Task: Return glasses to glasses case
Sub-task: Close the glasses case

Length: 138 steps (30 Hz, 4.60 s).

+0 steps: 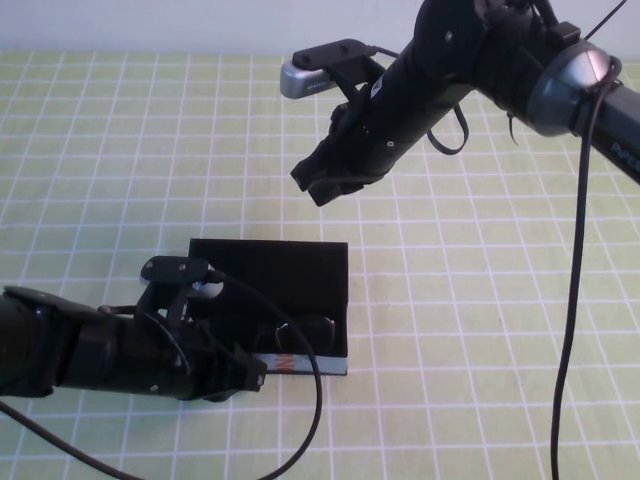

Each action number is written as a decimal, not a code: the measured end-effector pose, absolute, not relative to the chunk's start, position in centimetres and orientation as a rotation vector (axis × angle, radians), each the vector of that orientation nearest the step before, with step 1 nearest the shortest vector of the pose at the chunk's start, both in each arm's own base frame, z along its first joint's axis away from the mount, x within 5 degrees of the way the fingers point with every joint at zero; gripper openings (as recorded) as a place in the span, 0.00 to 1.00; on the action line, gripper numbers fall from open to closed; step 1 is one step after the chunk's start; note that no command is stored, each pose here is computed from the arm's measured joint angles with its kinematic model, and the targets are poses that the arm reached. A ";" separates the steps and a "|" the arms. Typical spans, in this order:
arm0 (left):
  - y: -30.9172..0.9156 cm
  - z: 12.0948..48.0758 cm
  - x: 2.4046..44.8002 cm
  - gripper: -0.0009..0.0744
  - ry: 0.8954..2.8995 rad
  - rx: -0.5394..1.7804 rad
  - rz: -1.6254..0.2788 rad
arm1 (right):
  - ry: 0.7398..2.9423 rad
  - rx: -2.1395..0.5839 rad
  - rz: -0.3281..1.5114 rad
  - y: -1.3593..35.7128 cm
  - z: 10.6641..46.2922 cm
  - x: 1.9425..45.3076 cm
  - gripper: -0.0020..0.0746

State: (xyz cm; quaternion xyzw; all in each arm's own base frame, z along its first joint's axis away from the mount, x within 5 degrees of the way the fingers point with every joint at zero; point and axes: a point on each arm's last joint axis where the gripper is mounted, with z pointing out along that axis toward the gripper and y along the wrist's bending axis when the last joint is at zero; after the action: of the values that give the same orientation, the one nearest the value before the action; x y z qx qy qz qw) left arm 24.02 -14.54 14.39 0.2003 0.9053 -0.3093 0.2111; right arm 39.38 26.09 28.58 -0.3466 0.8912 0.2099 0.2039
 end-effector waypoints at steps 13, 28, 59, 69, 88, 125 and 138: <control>-14.6 13.7 24.4 0.01 2.510 0.551 -0.848 | 2.506 -0.840 0.586 27.3 23.5 41.9 0.01; -14.7 13.5 24.4 0.01 2.514 0.557 -0.855 | 2.711 -0.944 0.650 27.0 21.4 40.9 0.01; -14.7 13.5 24.4 0.01 2.515 0.554 -0.853 | 2.765 -0.800 0.800 25.1 19.8 43.9 0.01; -14.6 13.5 24.4 0.01 2.515 0.553 -0.851 | 2.727 -0.796 0.917 25.4 21.1 43.1 0.01; -14.6 13.5 24.5 0.01 2.515 0.552 -0.849 | 2.691 -0.856 0.776 25.6 24.1 41.8 0.01; -14.6 13.5 24.5 0.01 2.516 0.550 -0.840 | 2.682 -0.864 1.046 26.1 23.6 39.8 0.01; -13.2 18.7 22.5 0.01 2.476 0.663 -0.704 | 2.689 -1.049 1.064 28.7 23.4 35.5 0.01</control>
State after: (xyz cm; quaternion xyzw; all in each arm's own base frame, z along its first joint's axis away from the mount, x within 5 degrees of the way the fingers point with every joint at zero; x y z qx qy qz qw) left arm 22.50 -13.17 18.65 0.2423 0.9043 -0.2571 0.2396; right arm 35.55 28.69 23.35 -0.3407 0.8737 0.3456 0.0328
